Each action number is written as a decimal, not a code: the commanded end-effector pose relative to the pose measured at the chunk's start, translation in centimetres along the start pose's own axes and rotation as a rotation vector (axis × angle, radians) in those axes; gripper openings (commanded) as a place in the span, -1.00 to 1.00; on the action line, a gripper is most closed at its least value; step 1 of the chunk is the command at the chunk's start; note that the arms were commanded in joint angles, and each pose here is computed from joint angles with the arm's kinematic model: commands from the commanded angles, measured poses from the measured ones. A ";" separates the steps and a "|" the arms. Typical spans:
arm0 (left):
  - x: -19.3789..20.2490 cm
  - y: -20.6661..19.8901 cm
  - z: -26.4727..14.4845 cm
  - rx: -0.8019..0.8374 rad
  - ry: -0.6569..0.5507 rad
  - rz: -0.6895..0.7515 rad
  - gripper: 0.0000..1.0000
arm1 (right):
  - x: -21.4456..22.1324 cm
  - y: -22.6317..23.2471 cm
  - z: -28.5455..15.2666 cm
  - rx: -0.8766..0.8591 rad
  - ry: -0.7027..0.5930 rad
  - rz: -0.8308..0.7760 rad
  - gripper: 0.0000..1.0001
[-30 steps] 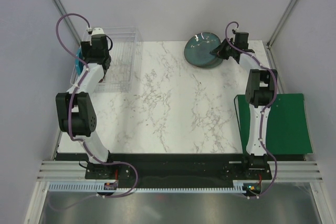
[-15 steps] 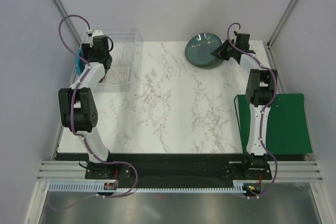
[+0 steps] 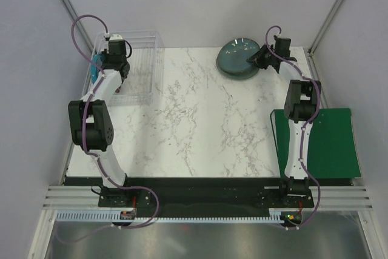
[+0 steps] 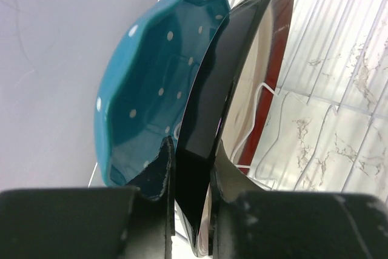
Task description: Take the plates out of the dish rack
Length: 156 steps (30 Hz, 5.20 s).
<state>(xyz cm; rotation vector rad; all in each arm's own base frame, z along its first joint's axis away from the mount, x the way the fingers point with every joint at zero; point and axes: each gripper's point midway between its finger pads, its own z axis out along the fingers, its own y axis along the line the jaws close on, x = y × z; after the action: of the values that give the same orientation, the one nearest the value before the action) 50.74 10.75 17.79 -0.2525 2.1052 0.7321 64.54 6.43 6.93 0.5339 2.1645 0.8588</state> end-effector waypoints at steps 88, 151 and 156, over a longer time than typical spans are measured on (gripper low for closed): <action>-9.8 -9.9 -35.2 1.459 -0.198 -0.739 -0.95 | 18.8 24.7 -17.1 -0.601 0.193 -0.283 0.96; -8.0 7.8 -13.9 0.111 -0.322 -0.308 0.79 | -6.1 5.8 -5.7 -0.163 -0.163 -0.161 -1.00; -7.7 9.6 -12.9 0.056 -0.313 -0.320 0.85 | -7.0 4.6 -5.8 -0.139 -0.168 -0.140 -1.00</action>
<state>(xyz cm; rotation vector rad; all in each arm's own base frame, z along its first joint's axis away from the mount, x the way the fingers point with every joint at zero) 42.71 8.04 30.64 -0.3753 1.8121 0.4141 62.54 4.54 10.12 0.4429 2.1268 0.8237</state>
